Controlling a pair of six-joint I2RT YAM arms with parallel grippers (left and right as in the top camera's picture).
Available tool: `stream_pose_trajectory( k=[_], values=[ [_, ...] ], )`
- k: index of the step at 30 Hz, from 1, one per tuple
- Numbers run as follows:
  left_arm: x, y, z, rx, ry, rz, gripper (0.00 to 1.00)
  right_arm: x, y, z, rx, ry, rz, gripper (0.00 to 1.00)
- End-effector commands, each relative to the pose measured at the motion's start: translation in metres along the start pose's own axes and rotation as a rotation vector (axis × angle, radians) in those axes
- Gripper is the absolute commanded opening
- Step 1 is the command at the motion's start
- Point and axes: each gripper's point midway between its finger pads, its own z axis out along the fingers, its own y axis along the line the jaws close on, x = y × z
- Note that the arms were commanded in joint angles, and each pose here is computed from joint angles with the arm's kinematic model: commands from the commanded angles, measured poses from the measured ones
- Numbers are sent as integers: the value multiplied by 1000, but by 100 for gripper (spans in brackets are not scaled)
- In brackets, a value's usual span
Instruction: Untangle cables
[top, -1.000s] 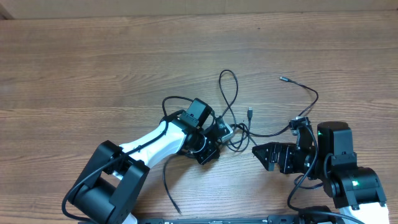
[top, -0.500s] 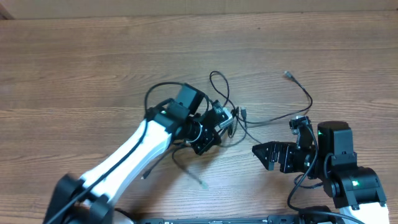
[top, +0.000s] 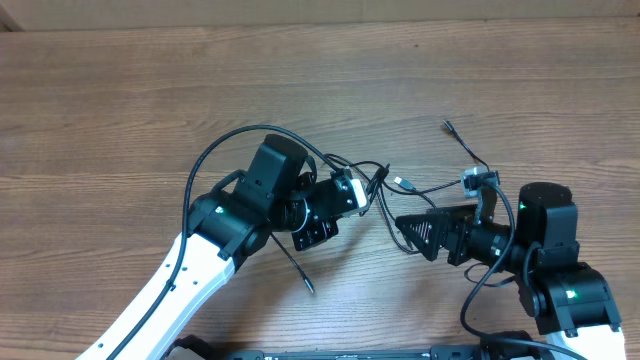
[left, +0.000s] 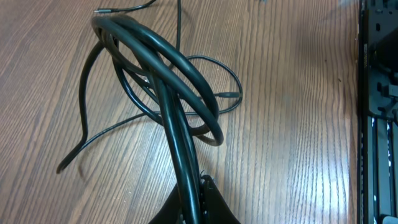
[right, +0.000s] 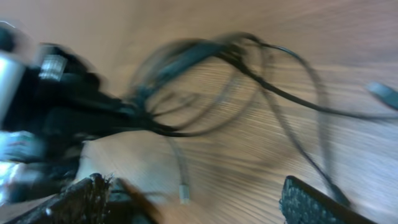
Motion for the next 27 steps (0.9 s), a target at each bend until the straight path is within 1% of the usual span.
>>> stream_pose_trajectory(
  k=[1, 3, 5, 8, 12, 13, 16, 19, 22, 24, 27],
  values=[
    [-17, -3, -10, 2, -59, 53, 4, -2, 44, -6, -222, 32, 36, 86],
    [-22, -7, -11, 31, -85, 58, 4, -6, 49, -8, -250, 26, 45, 86],
    [-30, -13, -11, 60, -122, 72, 4, -8, 50, -7, -251, 22, 55, 82],
    [-42, -15, -11, 66, -168, 104, 4, -9, 47, -5, -245, 26, 67, 77],
    [-61, -20, -12, 78, -240, 159, 4, -9, 38, 3, -228, 49, 107, 75],
    [-65, -22, -13, 80, -256, 173, 4, -9, 34, 6, -223, 60, 123, 72],
    [-69, -24, -12, 80, -268, 186, 4, -9, 27, 12, -214, 80, 152, 72],
    [-70, -26, -13, 96, -273, 169, 4, -10, 22, 18, -213, 92, 166, 71],
    [-73, -34, -15, 141, -298, 174, 4, -17, 29, 18, -261, 80, 120, 71],
    [-76, -41, -17, 181, -321, 177, 4, -23, 31, 18, -270, 53, 52, 72],
    [-78, -44, -18, 205, -328, 118, 4, -25, 32, 17, -274, 43, 21, 73]
  ],
)
